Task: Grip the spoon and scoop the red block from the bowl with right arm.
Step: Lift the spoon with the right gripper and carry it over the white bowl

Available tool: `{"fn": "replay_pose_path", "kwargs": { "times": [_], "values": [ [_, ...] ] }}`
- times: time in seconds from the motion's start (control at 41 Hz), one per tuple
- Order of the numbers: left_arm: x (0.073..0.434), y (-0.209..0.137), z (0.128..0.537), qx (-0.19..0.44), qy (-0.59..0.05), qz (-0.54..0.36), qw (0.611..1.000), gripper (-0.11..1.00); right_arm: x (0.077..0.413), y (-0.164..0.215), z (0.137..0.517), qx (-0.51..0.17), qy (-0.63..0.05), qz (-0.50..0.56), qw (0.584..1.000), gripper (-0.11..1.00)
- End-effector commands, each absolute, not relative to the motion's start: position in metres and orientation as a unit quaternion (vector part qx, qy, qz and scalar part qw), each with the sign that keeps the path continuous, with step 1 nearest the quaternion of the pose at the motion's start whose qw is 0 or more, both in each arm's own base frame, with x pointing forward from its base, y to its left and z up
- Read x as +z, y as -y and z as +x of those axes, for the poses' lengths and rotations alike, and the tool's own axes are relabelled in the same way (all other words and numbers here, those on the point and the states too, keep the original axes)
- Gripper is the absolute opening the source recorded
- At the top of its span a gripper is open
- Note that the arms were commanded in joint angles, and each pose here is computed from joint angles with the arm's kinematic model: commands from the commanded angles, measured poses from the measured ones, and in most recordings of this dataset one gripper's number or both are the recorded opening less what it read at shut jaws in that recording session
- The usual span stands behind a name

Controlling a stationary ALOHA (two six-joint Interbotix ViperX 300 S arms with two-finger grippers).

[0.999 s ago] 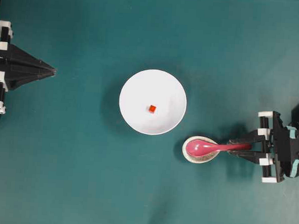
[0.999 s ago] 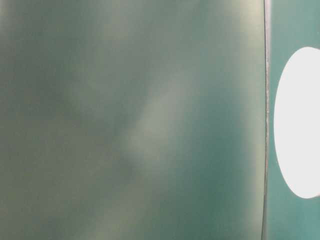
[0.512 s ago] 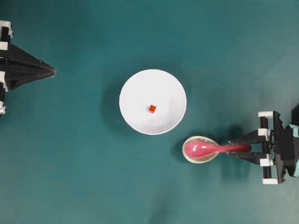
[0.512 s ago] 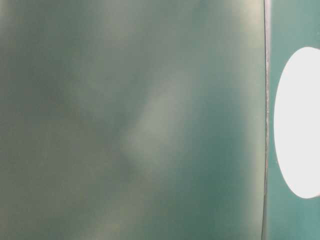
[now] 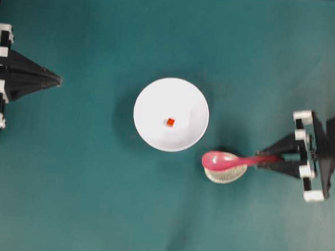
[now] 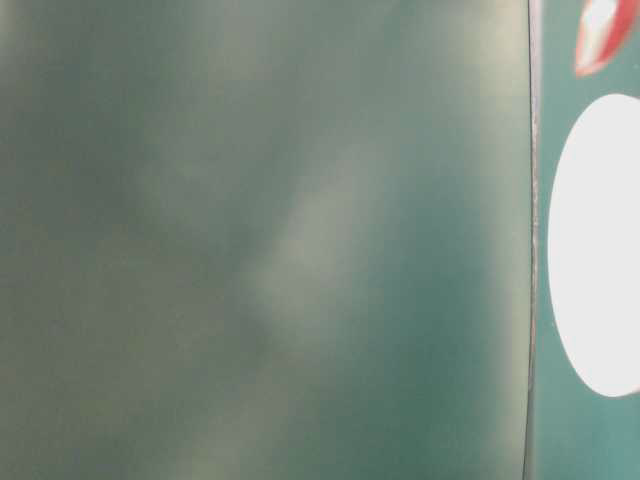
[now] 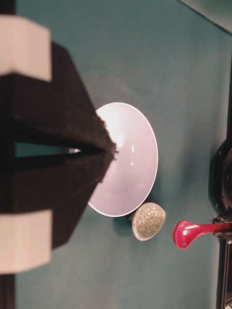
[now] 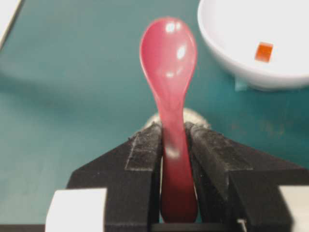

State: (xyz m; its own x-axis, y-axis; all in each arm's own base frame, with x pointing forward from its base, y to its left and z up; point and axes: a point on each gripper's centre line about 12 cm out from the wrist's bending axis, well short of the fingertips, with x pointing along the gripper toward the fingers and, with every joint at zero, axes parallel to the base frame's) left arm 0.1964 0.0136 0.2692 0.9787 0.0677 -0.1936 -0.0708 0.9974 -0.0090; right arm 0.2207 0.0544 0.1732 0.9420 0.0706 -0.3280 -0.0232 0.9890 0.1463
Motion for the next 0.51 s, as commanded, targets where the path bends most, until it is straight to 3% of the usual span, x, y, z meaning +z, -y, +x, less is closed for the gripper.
{"fn": "replay_pose_path", "kwargs": {
  "times": [0.0, 0.487],
  "values": [
    [0.281, -0.014, 0.199, 0.036, -0.082, -0.007, 0.996, 0.0, 0.199, -0.049, 0.23, 0.026, -0.156, 0.079, 0.984, 0.24],
    [0.284, -0.014, 0.198, 0.036, -0.076, -0.007, 0.996, 0.0, 0.284, 0.003, 0.264, -0.006, -0.168, 0.11, 0.98, 0.24]
  ]
}}
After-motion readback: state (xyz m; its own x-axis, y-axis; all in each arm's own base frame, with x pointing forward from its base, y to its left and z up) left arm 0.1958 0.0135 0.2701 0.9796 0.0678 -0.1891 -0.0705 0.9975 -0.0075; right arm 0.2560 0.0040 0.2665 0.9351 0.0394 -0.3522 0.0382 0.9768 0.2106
